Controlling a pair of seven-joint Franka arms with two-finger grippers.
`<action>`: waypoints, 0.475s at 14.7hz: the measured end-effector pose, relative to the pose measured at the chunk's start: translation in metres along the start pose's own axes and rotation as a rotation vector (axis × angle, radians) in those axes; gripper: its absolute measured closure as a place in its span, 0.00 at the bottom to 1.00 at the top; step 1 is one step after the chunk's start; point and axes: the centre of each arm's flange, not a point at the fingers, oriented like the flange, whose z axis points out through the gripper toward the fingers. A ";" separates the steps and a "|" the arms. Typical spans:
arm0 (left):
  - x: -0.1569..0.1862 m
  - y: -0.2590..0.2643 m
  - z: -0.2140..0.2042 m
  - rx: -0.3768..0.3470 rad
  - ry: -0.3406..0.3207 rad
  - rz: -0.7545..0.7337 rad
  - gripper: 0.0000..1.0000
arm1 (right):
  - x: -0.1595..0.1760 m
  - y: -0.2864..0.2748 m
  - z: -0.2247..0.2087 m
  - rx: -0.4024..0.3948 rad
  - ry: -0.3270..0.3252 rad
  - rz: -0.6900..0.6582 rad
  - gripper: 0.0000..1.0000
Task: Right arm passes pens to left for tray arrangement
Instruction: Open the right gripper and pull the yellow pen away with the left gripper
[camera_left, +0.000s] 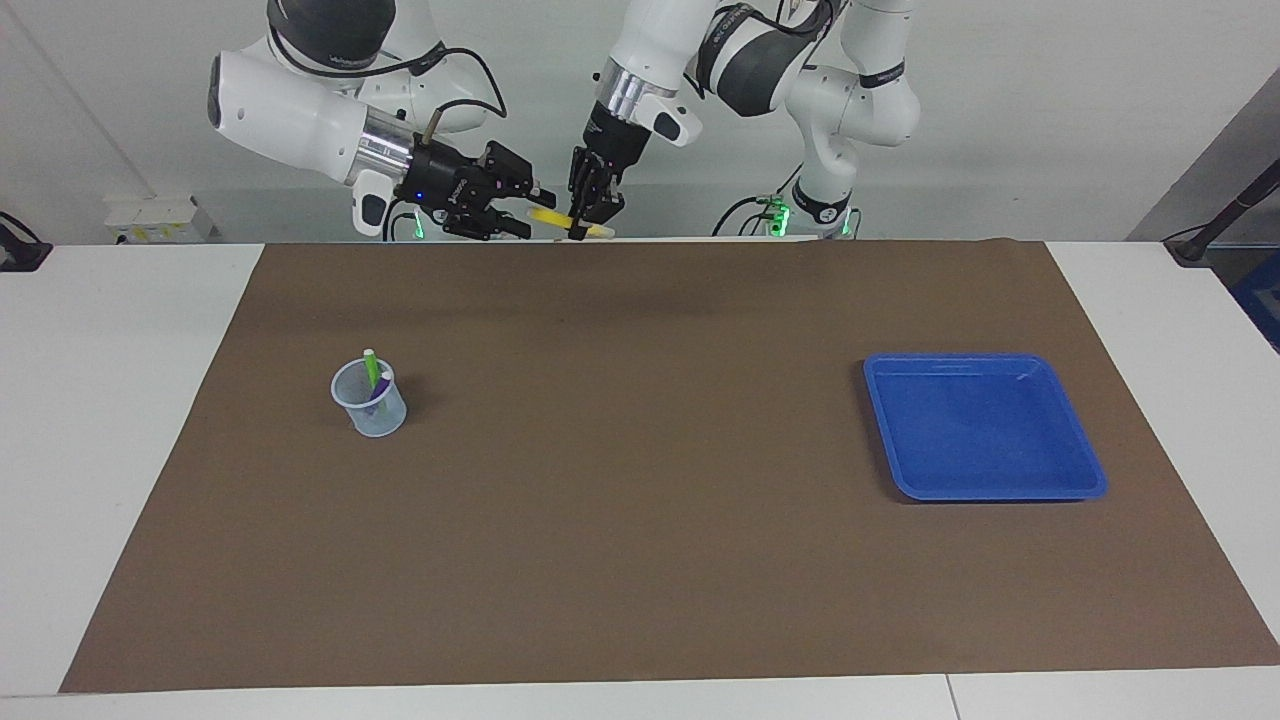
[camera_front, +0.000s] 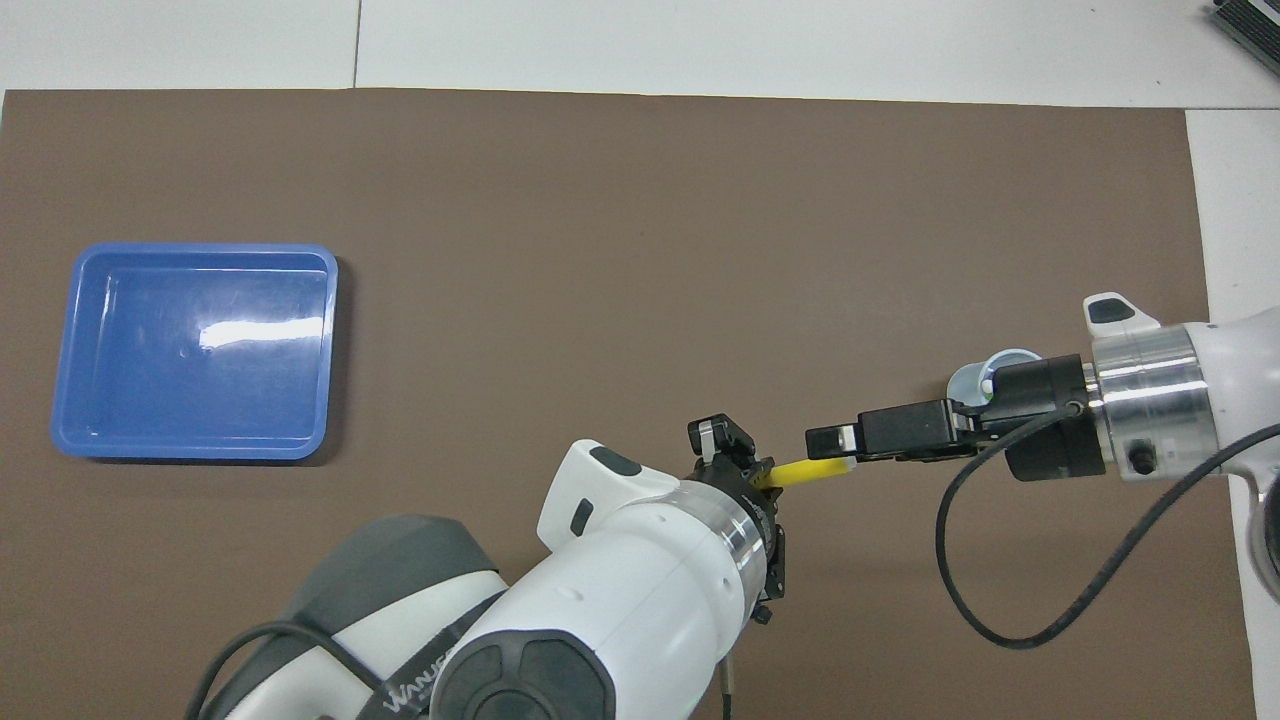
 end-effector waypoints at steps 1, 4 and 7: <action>0.000 0.000 0.000 -0.001 0.001 0.002 0.82 | 0.000 0.000 0.000 0.000 0.000 0.000 0.11; 0.007 0.003 0.007 0.000 0.021 0.065 0.82 | 0.000 0.001 0.000 -0.015 -0.001 -0.021 0.00; 0.042 0.033 0.018 0.001 0.083 0.178 0.82 | -0.001 0.008 -0.001 -0.090 -0.010 -0.073 0.00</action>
